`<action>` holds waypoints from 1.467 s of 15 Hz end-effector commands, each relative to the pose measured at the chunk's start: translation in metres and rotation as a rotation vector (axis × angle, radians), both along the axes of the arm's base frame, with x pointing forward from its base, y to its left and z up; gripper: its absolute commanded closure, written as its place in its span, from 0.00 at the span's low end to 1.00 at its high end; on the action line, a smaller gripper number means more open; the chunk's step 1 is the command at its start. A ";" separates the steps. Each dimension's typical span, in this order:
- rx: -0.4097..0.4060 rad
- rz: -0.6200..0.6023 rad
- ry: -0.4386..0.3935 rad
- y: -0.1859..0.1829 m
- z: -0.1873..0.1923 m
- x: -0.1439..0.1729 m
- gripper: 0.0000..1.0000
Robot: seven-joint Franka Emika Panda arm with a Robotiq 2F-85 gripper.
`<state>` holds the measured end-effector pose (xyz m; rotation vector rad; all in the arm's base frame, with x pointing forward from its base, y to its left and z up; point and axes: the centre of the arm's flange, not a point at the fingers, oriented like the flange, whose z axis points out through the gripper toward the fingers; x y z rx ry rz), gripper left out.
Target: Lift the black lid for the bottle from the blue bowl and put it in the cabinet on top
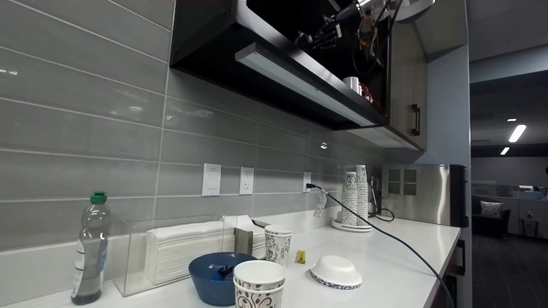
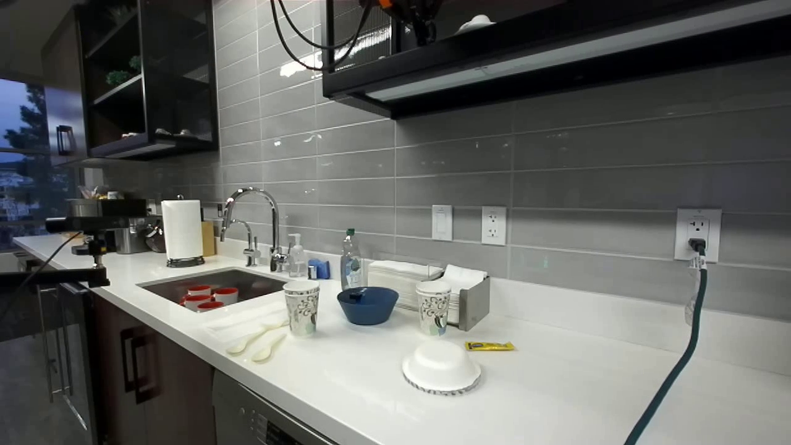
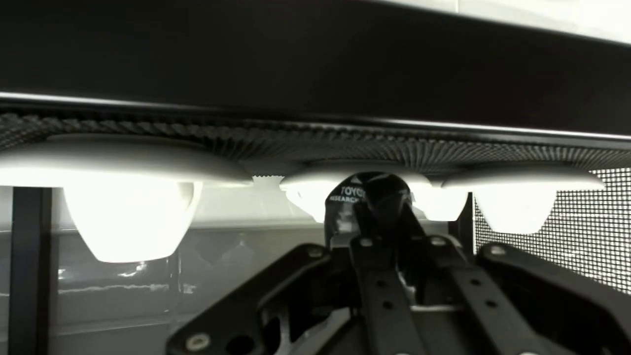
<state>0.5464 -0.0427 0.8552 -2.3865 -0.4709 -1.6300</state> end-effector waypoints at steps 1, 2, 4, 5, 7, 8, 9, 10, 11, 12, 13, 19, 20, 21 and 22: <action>-0.027 0.029 0.006 0.006 0.010 0.014 0.60; -0.033 0.029 0.018 0.006 0.009 0.015 0.53; -0.040 0.032 0.027 0.007 0.009 0.012 0.39; -0.044 0.034 0.032 0.007 0.009 0.008 0.33; -0.055 0.035 0.030 0.008 0.013 -0.001 0.18; -0.060 0.036 0.032 0.009 0.016 -0.009 0.12; -0.062 0.050 0.036 0.009 0.020 -0.022 0.06; -0.060 0.062 0.038 0.008 0.023 -0.034 0.01; -0.055 0.085 0.056 0.005 0.023 -0.051 0.00; -0.047 0.108 0.071 0.003 0.024 -0.066 0.00; -0.040 0.130 0.081 0.002 0.023 -0.087 0.00; 0.002 0.109 0.074 -0.001 0.000 -0.190 0.00; 0.002 0.090 0.070 -0.003 -0.006 -0.205 0.00; 0.000 0.061 0.064 -0.004 -0.012 -0.219 0.00; 0.007 0.051 0.057 -0.003 -0.018 -0.231 0.00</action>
